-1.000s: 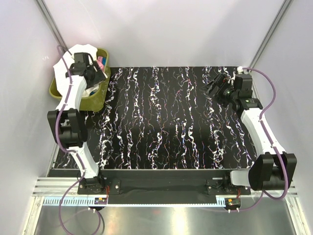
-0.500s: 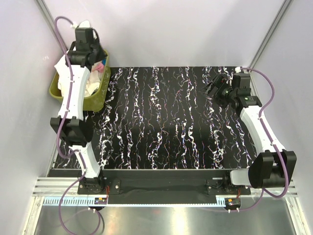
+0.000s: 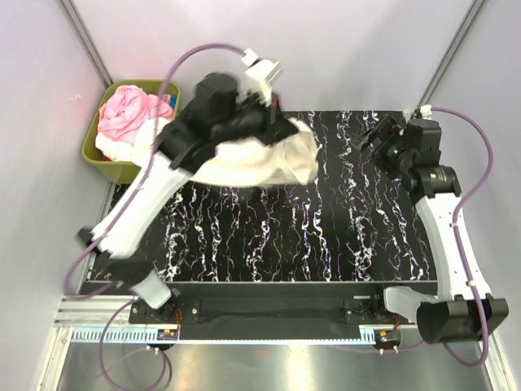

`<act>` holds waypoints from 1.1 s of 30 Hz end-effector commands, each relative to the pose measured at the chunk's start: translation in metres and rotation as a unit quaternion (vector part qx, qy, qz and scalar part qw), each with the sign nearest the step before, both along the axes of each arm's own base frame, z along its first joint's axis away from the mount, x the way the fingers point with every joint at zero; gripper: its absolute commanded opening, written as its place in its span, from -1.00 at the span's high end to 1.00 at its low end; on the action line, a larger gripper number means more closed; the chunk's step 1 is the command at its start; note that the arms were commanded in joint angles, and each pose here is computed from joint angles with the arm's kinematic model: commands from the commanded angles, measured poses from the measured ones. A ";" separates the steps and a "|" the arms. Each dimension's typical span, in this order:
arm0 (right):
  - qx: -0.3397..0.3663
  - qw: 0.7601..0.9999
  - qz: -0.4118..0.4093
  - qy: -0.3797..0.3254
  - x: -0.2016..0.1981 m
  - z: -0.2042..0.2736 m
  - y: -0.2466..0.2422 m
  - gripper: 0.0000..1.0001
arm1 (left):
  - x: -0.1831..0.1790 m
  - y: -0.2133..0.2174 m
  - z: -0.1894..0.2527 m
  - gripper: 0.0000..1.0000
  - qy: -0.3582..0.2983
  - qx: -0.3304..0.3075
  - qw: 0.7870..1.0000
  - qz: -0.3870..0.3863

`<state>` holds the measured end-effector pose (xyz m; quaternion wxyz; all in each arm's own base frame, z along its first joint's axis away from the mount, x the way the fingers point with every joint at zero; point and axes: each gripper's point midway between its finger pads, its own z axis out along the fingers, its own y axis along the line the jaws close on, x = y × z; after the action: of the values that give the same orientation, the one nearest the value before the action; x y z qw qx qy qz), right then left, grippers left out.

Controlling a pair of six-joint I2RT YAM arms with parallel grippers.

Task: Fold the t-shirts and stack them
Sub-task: Move the tshirt to the center of the board

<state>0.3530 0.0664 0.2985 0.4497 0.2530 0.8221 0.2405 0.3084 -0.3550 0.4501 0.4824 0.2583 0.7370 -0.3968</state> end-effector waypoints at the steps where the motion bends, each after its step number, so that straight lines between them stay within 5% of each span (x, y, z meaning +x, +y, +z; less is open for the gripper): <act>1: -0.017 0.999 -0.031 -0.018 -0.010 0.020 -0.011 -0.99 | -0.048 0.066 0.076 0.93 -0.110 -0.077 0.990 0.034; 5: 0.013 1.000 -0.019 -0.005 -0.011 0.012 -0.002 -0.99 | -0.033 0.098 0.011 0.77 -0.059 -0.027 0.991 0.116; 6: 0.017 1.000 -0.016 0.000 -0.012 0.008 0.000 -0.99 | -0.032 0.099 -0.004 0.50 -0.034 -0.024 0.991 0.126; 12: 0.035 0.999 0.007 0.026 -0.015 -0.015 0.011 -0.97 | -0.017 0.066 -0.102 0.94 0.099 0.007 0.989 0.108; 16: 0.030 0.998 0.014 0.052 -0.024 -0.030 0.011 -0.96 | -0.012 0.034 -0.127 0.75 0.139 0.020 0.987 0.077; 26: 0.007 0.981 0.120 0.152 -0.067 -0.112 0.069 -0.72 | 0.001 0.039 -0.166 0.85 0.162 0.083 0.975 0.124; 33: -0.031 0.964 0.192 0.182 -0.090 -0.141 0.120 -0.65 | 0.051 0.008 -0.187 0.77 0.192 0.116 0.965 0.137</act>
<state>0.2575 0.1869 0.1596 0.2257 0.1179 0.9312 0.2607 0.3298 -0.3340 0.2583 0.3366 0.1387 0.8862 -0.2867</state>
